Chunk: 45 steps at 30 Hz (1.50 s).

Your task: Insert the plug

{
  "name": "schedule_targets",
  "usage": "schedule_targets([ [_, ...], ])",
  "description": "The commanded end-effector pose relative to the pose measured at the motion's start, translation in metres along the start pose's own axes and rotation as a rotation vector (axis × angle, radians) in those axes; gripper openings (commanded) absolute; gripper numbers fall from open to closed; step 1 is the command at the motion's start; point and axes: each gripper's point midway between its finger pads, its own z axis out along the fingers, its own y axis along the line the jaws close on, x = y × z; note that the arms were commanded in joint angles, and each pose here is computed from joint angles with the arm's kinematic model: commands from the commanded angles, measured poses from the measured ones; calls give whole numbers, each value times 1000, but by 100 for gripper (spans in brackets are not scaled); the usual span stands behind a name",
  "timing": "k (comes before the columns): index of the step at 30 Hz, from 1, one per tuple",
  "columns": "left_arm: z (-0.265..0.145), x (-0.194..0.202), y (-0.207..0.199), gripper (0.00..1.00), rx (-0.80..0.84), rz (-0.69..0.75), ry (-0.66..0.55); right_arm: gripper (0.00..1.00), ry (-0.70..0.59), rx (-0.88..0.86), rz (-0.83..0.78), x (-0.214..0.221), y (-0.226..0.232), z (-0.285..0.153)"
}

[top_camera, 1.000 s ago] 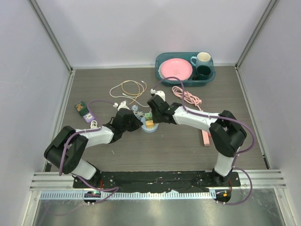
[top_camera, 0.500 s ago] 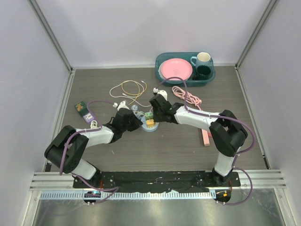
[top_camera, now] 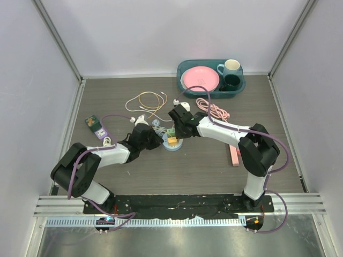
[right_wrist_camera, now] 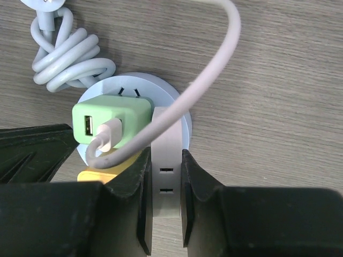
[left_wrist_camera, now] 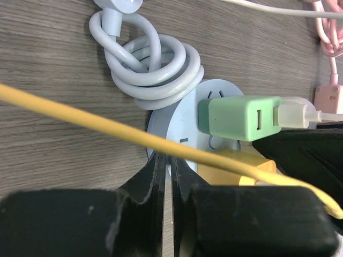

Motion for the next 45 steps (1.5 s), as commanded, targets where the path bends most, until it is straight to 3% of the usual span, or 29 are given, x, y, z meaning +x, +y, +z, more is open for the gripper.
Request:
schedule_targets([
  [1,-2,22,30,10,-98,40,63,28,11,-16,-21,-10,9,-22],
  [12,-7,20,30,15,-97,45,53,48,-67,-33,6,-39,14,-45],
  [22,-48,-17,27,52,-131,122,-83,70,-175,41,53,-59,-28,-90],
  [26,-82,-43,27,67,-157,168,-183,78,-264,77,128,-77,-64,-119],
  [32,-166,-100,28,100,-232,249,-416,89,-402,158,287,-98,-136,-165],
  [38,-274,-153,26,100,-286,275,-675,97,-624,300,413,-108,-198,-237],
  [45,-367,-166,37,100,-255,262,-856,100,-835,396,470,-92,-233,-314],
])
